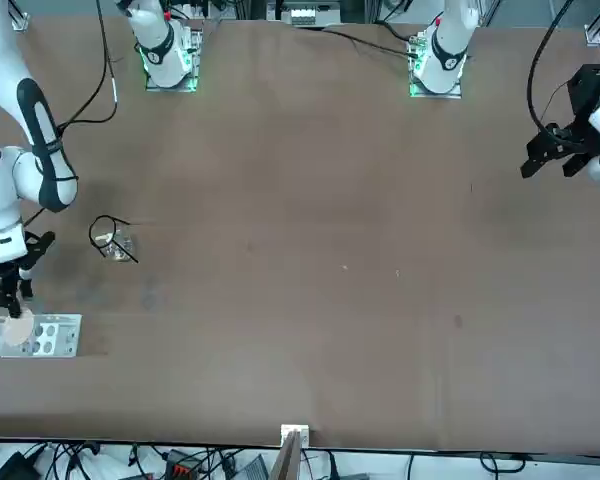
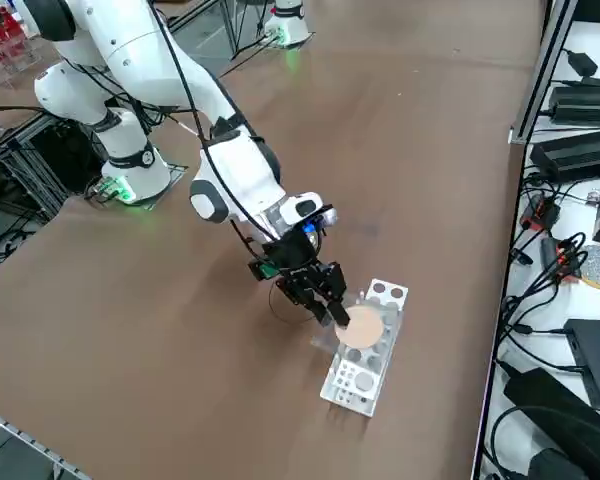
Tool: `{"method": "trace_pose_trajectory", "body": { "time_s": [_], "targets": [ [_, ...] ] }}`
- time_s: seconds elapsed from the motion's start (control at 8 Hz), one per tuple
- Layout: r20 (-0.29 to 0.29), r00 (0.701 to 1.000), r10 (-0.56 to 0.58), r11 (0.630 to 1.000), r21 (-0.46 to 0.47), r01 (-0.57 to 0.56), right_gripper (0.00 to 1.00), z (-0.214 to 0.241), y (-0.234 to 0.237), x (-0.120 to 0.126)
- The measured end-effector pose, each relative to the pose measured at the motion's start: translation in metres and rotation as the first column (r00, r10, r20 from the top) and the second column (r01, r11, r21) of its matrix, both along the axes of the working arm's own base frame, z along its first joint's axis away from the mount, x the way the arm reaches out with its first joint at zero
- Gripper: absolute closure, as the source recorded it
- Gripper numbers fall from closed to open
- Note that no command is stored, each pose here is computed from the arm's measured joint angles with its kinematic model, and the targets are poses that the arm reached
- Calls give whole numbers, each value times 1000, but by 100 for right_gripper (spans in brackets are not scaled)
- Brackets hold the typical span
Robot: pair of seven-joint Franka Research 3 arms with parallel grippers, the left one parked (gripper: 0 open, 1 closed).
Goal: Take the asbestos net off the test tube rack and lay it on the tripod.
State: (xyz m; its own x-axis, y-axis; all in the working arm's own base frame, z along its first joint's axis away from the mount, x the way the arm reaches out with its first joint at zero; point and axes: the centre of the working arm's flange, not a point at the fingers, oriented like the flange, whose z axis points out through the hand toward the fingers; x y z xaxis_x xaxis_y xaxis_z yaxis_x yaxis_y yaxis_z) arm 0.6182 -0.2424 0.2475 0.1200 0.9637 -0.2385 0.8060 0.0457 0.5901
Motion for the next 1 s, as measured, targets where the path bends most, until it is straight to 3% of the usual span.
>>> {"method": "trace_pose_trajectory", "body": {
  "time_s": [0.12,0.62,1.0],
  "targets": [
    [7,1000,2,1000,-3,-2,96,2,0,1],
    [18,1000,-11,1000,-14,11,98,36,-7,7],
    [-44,993,-105,994,28,106,98,130,-11,2]
  ]
}}
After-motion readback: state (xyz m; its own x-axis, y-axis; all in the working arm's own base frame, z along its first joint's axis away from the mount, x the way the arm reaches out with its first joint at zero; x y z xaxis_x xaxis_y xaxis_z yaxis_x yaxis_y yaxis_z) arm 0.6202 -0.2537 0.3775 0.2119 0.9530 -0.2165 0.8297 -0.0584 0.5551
